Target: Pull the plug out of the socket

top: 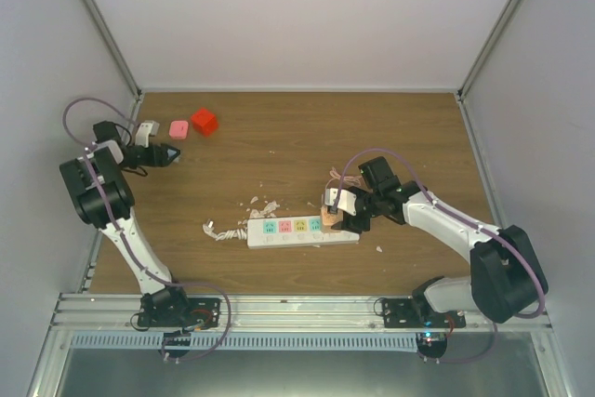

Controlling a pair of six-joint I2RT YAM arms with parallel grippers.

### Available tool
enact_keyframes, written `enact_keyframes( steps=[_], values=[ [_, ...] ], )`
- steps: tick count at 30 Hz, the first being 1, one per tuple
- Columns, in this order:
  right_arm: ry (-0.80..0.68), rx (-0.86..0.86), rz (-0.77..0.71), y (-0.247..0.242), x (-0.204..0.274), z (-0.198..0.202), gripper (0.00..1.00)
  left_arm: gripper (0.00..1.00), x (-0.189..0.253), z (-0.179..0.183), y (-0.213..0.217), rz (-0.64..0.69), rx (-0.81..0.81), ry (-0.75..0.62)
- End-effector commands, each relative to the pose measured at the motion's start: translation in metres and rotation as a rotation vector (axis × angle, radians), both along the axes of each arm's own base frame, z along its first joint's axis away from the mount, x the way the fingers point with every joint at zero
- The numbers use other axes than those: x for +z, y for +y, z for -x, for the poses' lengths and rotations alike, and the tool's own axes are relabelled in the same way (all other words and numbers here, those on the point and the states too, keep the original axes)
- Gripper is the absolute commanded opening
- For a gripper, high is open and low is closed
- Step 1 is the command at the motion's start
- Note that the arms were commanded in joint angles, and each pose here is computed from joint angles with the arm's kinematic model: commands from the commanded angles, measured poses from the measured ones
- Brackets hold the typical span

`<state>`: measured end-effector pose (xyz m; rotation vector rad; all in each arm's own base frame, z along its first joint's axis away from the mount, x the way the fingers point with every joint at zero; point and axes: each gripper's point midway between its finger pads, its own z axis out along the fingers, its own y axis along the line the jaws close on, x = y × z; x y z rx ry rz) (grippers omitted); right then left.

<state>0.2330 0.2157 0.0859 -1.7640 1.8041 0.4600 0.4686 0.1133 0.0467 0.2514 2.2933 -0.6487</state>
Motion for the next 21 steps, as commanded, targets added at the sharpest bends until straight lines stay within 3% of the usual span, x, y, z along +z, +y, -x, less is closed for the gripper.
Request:
enact_keyframes(
  steps=[1,5,10,16,21],
  values=[
    [0.105,-0.007,0.066,-0.008,-0.023,0.023,0.67,0.84,0.046,-0.001,-0.005,-0.093,-0.049,-0.128],
    [0.086,-0.006,0.044,-0.005,-0.015,0.019,0.79,0.86,0.069,0.005,-0.024,-0.138,-0.13,-0.185],
    [0.044,-0.011,0.011,-0.002,0.0,0.013,0.88,0.87,0.09,0.018,-0.051,-0.169,-0.251,-0.229],
    [-0.06,-0.029,-0.062,-0.001,0.047,0.001,0.93,0.87,0.093,0.037,-0.094,-0.181,-0.369,-0.235],
    [-0.087,-0.002,-0.084,-0.006,0.069,0.016,0.93,0.87,0.094,0.049,-0.131,-0.198,-0.455,-0.249]
  ],
)
